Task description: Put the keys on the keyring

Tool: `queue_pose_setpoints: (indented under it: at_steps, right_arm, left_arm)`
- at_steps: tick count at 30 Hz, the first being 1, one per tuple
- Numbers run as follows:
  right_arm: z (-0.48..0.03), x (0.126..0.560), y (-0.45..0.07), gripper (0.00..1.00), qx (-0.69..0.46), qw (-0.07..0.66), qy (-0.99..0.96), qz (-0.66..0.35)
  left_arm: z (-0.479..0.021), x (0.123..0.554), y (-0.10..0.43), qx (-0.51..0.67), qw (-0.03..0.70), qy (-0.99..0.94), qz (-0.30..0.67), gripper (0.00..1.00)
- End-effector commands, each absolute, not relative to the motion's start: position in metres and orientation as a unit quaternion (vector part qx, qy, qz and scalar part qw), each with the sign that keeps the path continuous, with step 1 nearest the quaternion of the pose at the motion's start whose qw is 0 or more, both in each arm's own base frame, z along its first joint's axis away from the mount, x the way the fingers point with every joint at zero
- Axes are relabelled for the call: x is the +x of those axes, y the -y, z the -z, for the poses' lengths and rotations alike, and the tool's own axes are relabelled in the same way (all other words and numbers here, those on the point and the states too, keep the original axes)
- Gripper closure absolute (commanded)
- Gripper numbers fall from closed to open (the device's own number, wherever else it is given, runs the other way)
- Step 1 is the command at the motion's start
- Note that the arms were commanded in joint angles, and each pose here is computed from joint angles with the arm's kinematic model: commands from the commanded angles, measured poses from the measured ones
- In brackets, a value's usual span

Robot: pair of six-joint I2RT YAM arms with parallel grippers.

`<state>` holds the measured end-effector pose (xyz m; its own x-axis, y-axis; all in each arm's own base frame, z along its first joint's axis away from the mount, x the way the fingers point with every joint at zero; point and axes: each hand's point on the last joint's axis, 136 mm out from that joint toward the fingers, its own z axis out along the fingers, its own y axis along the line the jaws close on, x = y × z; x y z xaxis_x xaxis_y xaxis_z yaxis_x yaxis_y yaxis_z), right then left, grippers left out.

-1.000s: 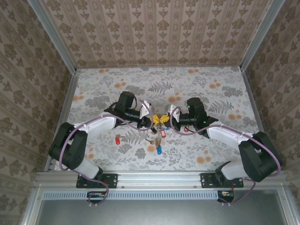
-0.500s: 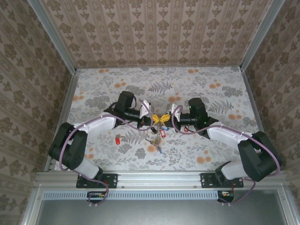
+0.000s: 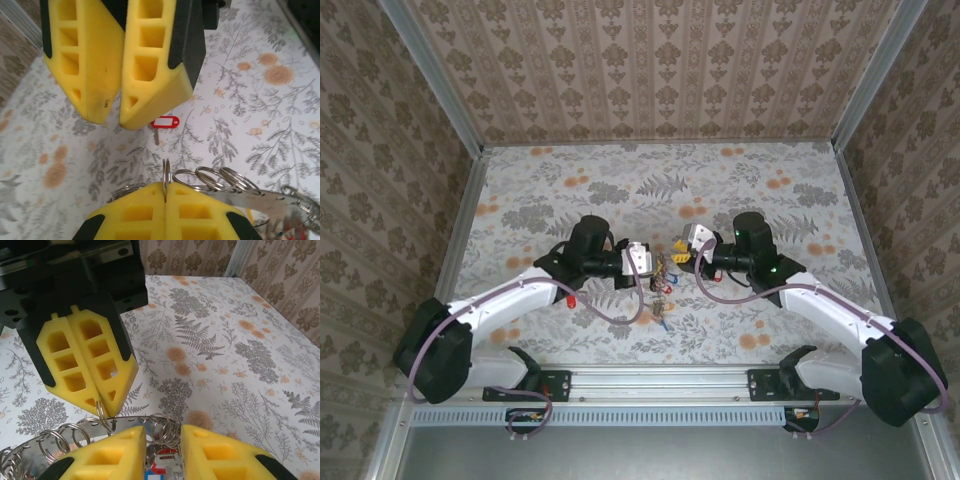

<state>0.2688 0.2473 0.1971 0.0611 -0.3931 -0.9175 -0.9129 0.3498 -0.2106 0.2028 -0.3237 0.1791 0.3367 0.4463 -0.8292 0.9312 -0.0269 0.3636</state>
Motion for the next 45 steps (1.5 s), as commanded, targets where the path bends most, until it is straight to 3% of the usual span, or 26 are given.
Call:
queue_pose_setpoints:
  at_steps: [1, 8, 14, 18, 24, 27, 37, 41, 45]
  right_arm:
    - [-0.187, 0.263, -0.245, 0.73, -0.526, 0.507, -0.640, -0.237]
    - [-0.186, 0.266, -0.253, 0.73, -0.554, 0.511, -0.622, -0.212]
    - [-0.192, 0.329, -0.206, 0.75, -0.326, 0.527, -0.768, -0.161]
    - [-0.163, 0.342, -0.152, 0.77, -0.113, 0.431, -0.884, -0.140]
    - [-0.091, 0.304, -0.096, 0.78, 0.079, 0.221, -0.968, -0.093]
    - [-0.071, 0.296, -0.100, 0.70, 0.088, 0.182, -0.972, -0.118]
    - [-0.035, 0.321, -0.116, 0.63, 0.109, 0.109, -0.981, -0.119]
    - [-0.027, 0.328, -0.116, 0.65, 0.111, 0.111, -0.981, -0.113]
    - [-0.022, 0.329, -0.116, 0.74, 0.110, 0.107, -0.983, -0.106]
  left_arm:
    - [-0.191, 0.213, 0.321, 0.683, 0.511, -0.488, 0.184, 1.00]
    - [-0.193, 0.213, 0.319, 0.684, 0.517, -0.486, 0.170, 1.00]
    - [-0.188, 0.217, 0.317, 0.671, 0.508, -0.505, 0.190, 1.00]
    - [-0.186, 0.227, 0.311, 0.631, 0.498, -0.543, 0.244, 1.00]
    - [-0.178, 0.232, 0.303, 0.592, 0.469, -0.580, 0.305, 1.00]
    - [-0.172, 0.232, 0.301, 0.583, 0.452, -0.593, 0.322, 1.00]
    - [-0.168, 0.234, 0.306, 0.583, 0.423, -0.604, 0.342, 1.00]
    - [-0.167, 0.235, 0.307, 0.582, 0.416, -0.606, 0.349, 1.00]
    - [-0.167, 0.233, 0.308, 0.583, 0.411, -0.605, 0.354, 1.00]
